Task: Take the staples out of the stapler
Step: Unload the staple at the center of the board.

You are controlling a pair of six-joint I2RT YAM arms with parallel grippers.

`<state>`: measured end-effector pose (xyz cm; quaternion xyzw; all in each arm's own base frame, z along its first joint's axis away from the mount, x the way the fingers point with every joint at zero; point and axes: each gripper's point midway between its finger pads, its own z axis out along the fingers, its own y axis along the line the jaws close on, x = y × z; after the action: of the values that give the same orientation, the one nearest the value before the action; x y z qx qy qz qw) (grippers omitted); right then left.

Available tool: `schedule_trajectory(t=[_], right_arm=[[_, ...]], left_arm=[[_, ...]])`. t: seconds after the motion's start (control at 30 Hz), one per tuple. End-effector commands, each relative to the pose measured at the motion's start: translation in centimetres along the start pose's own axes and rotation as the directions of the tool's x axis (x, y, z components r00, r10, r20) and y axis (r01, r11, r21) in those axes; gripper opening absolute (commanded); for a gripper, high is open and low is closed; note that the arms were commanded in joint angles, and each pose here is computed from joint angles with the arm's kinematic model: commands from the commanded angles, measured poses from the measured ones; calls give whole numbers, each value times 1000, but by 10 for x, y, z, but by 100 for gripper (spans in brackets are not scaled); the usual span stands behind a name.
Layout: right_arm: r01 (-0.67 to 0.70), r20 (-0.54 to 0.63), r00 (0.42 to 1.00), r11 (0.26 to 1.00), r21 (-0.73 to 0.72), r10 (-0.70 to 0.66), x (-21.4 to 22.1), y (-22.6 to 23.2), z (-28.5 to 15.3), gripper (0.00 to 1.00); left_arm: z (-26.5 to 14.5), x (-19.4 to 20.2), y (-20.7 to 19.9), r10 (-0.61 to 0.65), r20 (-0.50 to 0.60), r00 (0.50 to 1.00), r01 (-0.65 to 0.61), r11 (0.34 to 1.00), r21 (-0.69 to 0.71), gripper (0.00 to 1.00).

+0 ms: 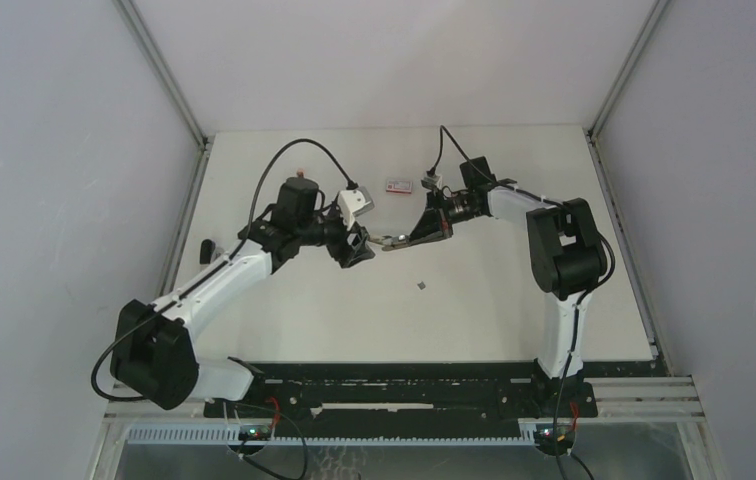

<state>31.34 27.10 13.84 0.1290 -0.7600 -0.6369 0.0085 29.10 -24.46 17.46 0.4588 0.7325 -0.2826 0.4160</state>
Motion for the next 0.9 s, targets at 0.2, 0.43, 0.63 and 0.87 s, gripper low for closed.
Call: schedule_trajectory(t=[0.2,0.43,0.63,0.87], right_arm=[[105,-15,994,993,47,-104,4,13,3,0],[203,-54,978,976,76,-200,10,18,6,0],[277,-71,960,955,104,-270,12,18,3,0],[368,-90,929,921,130,-359,14,19,-1,0]], left_arm=[[-11,-52,-5,-17,72,997,14,999,47,100],[-3,-56,-10,-126,2,992,123,975,185,100],[9,-46,-16,-182,-71,981,195,936,293,100],[20,-38,-17,-209,-115,971,237,904,356,99]])
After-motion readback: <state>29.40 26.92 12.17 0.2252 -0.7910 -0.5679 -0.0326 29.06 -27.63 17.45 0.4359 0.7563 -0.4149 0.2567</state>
